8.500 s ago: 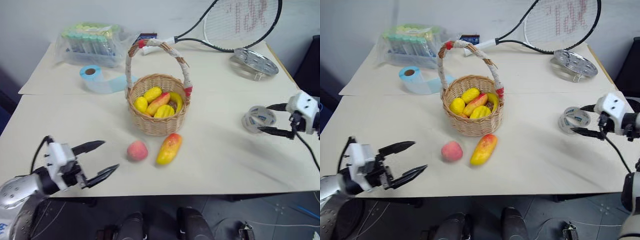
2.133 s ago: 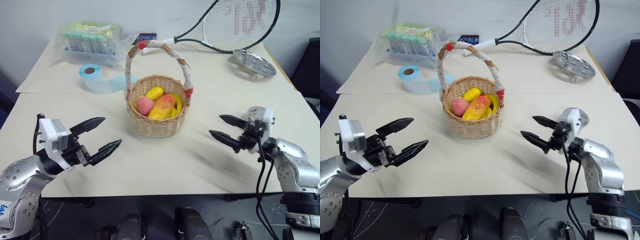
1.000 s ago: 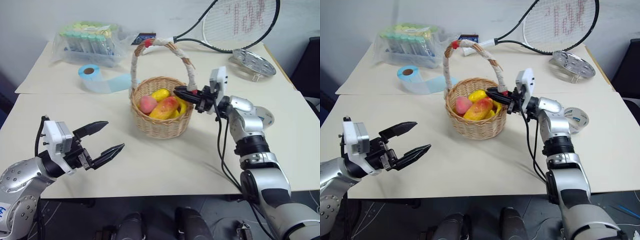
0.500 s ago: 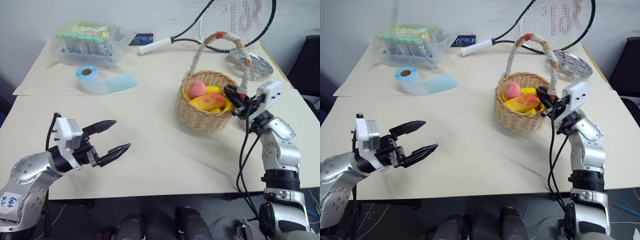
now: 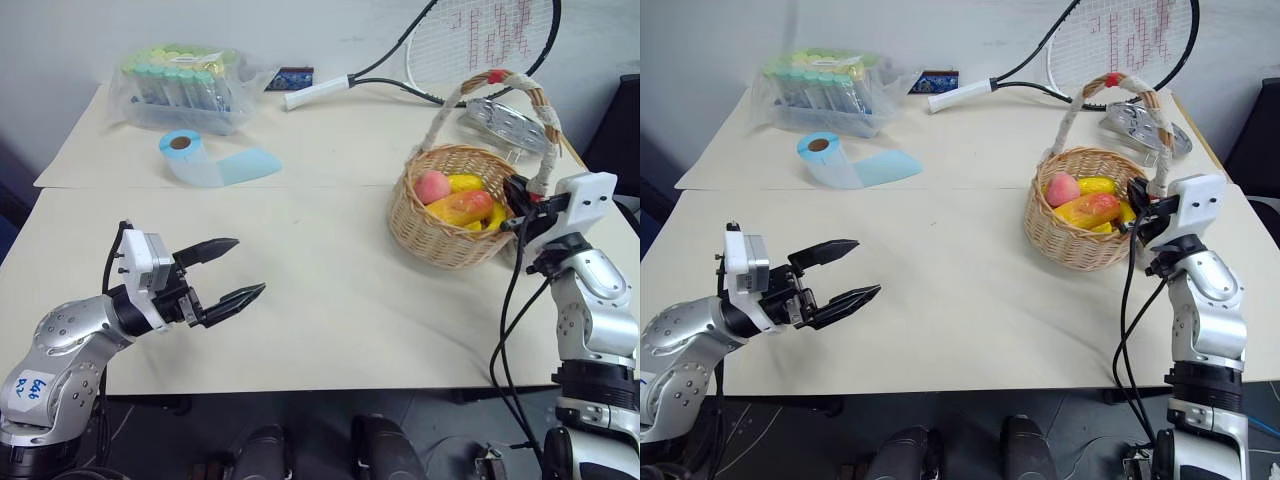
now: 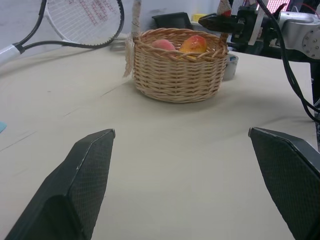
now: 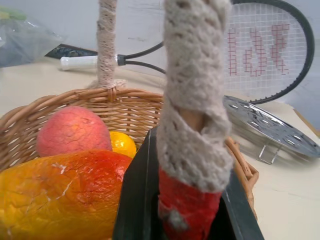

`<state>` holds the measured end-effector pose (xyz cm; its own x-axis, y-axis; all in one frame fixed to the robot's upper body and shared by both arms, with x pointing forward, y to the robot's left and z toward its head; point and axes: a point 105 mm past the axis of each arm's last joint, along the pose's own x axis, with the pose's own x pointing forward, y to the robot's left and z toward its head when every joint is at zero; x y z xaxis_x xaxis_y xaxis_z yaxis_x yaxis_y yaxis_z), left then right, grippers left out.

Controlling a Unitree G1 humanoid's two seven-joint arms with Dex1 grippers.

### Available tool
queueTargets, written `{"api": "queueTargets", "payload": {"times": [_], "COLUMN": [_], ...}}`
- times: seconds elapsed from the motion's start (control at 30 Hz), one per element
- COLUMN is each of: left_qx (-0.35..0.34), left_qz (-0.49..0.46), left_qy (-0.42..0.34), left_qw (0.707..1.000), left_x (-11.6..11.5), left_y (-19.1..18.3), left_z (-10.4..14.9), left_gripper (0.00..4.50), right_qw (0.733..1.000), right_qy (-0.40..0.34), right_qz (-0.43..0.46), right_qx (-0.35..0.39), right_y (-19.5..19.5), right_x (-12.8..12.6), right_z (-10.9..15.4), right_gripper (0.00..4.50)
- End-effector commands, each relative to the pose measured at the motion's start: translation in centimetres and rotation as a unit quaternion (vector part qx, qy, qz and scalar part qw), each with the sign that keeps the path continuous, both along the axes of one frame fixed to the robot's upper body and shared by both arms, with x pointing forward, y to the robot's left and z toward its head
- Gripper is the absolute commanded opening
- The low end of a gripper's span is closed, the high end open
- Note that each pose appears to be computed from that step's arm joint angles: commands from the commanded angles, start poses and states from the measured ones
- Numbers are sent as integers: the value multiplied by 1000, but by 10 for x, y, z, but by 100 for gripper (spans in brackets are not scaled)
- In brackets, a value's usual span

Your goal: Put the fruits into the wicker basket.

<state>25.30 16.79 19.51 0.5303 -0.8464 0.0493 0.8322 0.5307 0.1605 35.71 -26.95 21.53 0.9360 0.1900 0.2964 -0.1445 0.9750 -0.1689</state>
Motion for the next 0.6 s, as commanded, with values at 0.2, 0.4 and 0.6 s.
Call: {"api": "queueTargets", "payload": {"times": [0.2, 0.4, 0.6], "left_qx": [1, 9, 23], "left_qz": [-15, -23, -19], "left_qy": [-14, -7, -3], "left_qw": [1000, 1000, 1000], "left_x": [2, 4, 3], "left_y": [-2, 0, 5], "left_z": [6, 1, -5], "left_gripper": [450, 450, 450], "right_qw": [999, 998, 990], "right_qy": [-13, 1, 13], "right_qz": [28, 65, 124], "right_qx": [32, 10, -62], "right_y": [6, -9, -22], "right_x": [-11, -31, -63], "right_z": [10, 13, 12], "right_gripper": [155, 362, 449]}}
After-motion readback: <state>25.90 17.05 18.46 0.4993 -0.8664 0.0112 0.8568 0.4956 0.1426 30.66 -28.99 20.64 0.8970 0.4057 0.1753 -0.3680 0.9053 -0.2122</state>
